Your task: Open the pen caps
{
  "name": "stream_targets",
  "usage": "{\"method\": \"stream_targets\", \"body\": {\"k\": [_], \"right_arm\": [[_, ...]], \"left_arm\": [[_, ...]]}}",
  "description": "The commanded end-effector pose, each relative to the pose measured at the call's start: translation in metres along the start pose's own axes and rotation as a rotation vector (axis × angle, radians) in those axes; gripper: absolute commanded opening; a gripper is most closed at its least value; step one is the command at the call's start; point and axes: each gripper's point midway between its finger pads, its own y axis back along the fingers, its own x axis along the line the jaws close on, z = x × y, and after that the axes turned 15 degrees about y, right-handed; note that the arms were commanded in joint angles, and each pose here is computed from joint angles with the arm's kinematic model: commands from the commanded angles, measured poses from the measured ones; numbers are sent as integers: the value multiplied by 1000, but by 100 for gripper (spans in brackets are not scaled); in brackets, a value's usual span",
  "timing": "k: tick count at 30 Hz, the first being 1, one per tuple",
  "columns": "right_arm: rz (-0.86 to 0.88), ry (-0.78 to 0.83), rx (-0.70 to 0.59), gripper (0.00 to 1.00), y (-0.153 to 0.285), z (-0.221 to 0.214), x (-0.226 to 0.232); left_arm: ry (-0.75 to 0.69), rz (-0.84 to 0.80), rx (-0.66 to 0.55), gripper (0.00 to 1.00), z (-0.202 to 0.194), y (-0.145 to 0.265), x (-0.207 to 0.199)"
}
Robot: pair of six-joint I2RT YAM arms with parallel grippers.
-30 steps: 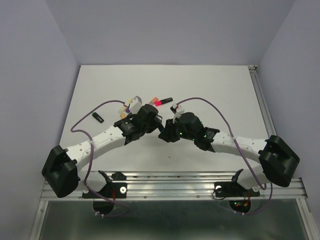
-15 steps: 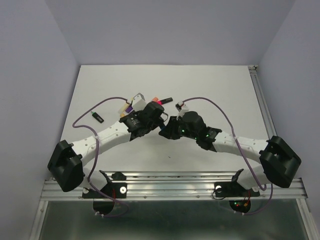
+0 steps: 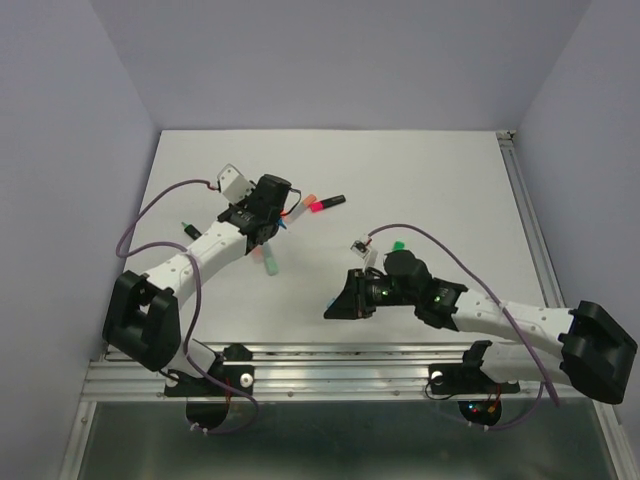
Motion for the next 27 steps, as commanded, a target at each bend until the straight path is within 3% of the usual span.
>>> {"method": "stream_targets", "body": {"k": [1,6,13,19,27], "right_arm": [[-159,77,-24,1,4,22,-14],[-552,73,-66,1,30,52,-98],[-1056,34,-64,1,99,66,-201],[-1154,-68,-53,1,127,62,-247],[-1257,-68,-19,7,153,56,-274]], "left_arm": [[-46,-56,-57,0,24,13,-10],[-196,-65,-31,0,42,16,2],[-300,75,-31,0,60,-1,65],[-276,231,-72,0,75,-32,109],[-308,321,-168,0,115,-85,111]]}}
